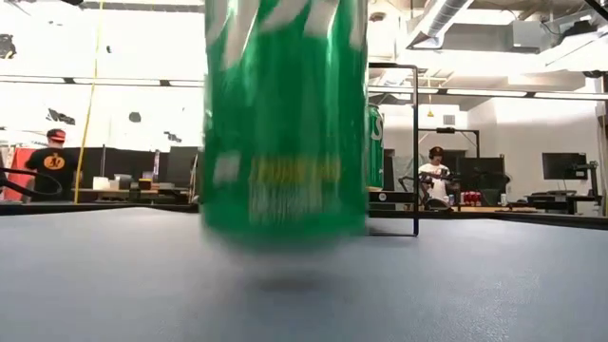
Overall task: Place canned beverage on shelf
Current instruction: Put the green soda can on the shelf aligned with the other green soda cans
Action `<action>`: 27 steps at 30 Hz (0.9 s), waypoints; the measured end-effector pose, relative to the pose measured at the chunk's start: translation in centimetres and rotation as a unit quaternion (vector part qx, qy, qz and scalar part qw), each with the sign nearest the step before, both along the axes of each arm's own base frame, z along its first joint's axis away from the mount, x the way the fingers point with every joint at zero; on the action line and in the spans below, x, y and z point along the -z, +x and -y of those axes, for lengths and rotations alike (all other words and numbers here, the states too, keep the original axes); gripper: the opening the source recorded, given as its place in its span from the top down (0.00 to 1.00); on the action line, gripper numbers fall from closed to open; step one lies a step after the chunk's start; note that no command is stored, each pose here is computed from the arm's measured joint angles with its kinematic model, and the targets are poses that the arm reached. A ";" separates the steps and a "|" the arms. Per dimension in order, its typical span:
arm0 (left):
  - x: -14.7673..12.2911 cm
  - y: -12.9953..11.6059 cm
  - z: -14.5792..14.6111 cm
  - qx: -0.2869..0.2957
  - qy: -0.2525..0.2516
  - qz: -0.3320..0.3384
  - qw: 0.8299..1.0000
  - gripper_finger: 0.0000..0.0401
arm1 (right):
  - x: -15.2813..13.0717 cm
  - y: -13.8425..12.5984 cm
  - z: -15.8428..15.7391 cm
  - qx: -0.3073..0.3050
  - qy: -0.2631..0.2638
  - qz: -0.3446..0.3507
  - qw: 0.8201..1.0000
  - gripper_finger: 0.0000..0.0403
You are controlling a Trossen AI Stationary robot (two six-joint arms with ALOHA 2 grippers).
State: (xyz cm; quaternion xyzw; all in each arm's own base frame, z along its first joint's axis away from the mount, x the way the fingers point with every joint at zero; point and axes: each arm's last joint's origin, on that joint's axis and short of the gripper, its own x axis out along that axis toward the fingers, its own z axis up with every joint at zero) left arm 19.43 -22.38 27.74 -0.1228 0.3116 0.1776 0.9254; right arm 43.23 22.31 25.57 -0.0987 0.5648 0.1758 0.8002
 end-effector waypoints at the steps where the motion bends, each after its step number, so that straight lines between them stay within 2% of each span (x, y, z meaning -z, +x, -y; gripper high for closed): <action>1: -0.1 0.1 0.1 0.004 -0.002 0.004 1.000 0.18 | -0.8 -0.3 0.4 0.001 -0.007 0.004 1.000 0.29; 9: -0.5 0.7 0.9 0.031 -0.017 0.032 0.999 0.18 | -7.3 -2.0 4.5 0.047 -0.016 0.066 0.997 0.29; 12: -0.7 0.8 1.1 0.042 -0.019 0.035 0.998 0.18 | -9.3 -2.7 5.7 0.039 -0.020 0.090 0.995 0.29; 15: -0.8 1.0 1.4 0.069 -0.023 0.031 0.997 0.18 | -10.1 -3.2 5.7 -0.012 -0.038 0.105 0.994 0.29; 19: -0.9 1.3 1.5 0.084 -0.028 0.026 0.996 0.18 | -9.0 -3.3 4.3 -0.106 -0.069 0.098 0.987 0.29; 24: -0.9 1.4 1.3 0.077 -0.028 0.028 0.996 0.18 | -7.4 -3.7 2.2 -0.257 -0.123 0.088 0.955 0.29; 27: -0.9 1.4 1.3 0.076 -0.029 0.028 0.996 0.18 | -5.9 -3.5 1.2 -0.295 -0.133 0.070 0.944 0.29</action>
